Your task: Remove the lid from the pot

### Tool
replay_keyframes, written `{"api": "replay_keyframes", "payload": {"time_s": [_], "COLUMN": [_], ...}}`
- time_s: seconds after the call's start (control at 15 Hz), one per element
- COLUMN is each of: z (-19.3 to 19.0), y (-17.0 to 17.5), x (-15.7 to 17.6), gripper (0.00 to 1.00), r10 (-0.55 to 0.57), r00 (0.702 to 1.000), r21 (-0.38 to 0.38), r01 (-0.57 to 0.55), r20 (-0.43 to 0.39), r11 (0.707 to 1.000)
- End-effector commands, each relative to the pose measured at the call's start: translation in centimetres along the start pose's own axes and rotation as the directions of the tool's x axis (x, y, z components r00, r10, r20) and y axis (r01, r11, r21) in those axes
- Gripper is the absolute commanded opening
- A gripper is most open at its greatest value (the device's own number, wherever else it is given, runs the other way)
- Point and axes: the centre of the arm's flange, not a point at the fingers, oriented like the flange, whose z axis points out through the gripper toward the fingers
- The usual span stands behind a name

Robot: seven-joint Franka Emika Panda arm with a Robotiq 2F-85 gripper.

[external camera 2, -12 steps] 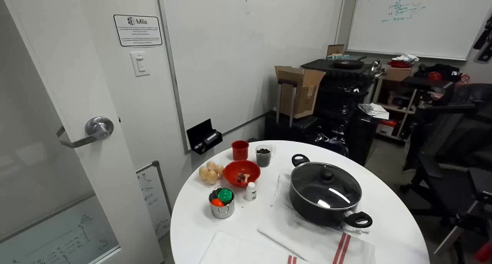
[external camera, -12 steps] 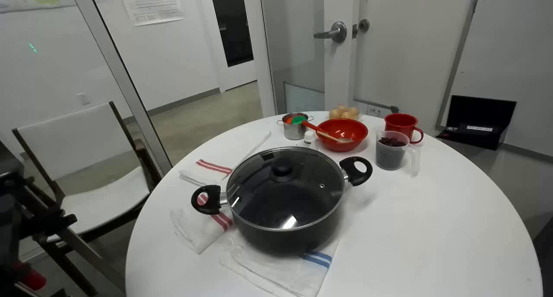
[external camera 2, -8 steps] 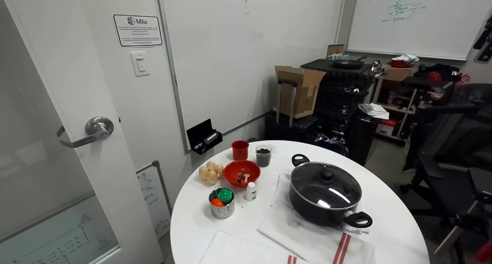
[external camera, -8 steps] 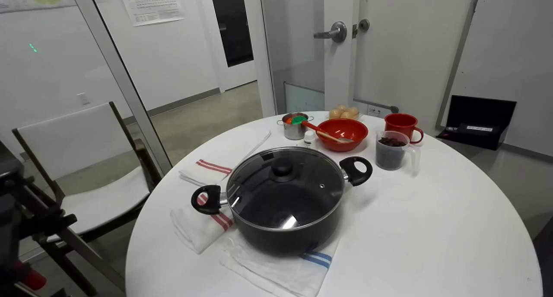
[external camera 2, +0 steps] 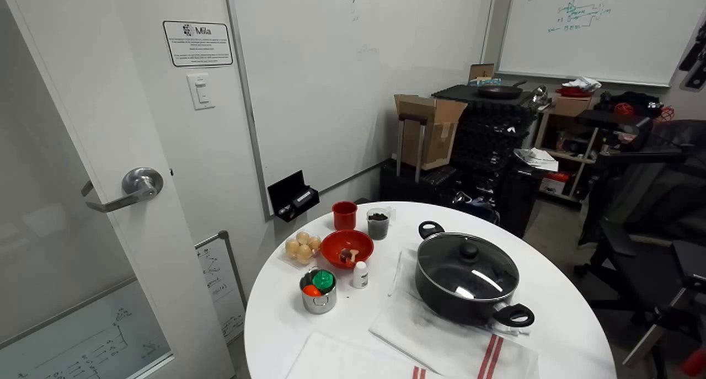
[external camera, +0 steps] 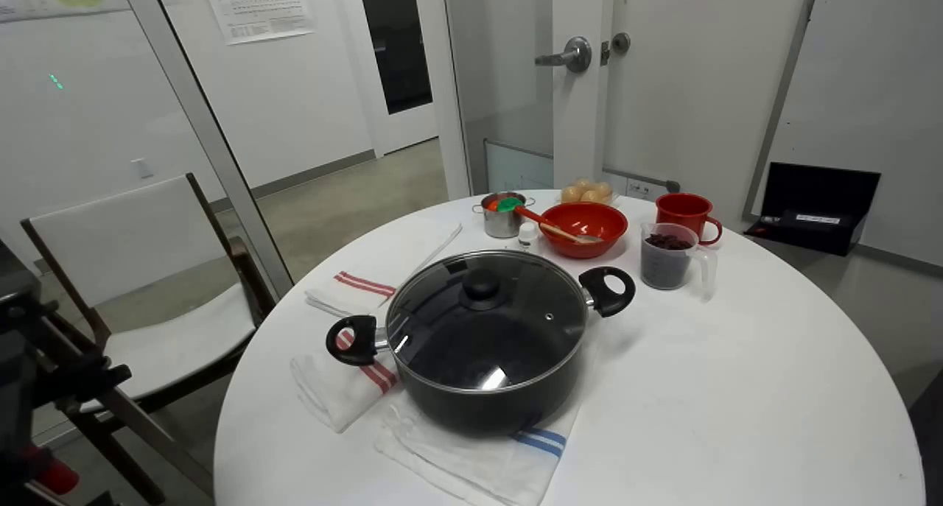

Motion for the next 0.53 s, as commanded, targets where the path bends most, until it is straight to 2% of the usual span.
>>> {"api": "replay_keyframes", "payload": {"time_s": [0.0,0.47], "z": [0.1,3.7], "y": [0.2,1.0], "x": [0.7,6.6], "gripper": [1.0,1.0], "r10": [-0.025,-0.196], "r00": [1.0,0.98], "r21": [0.003,0.064], "r01": [0.025,0.199], "r20": [-0.003,-0.043], "r11": [1.0,0.978]}}
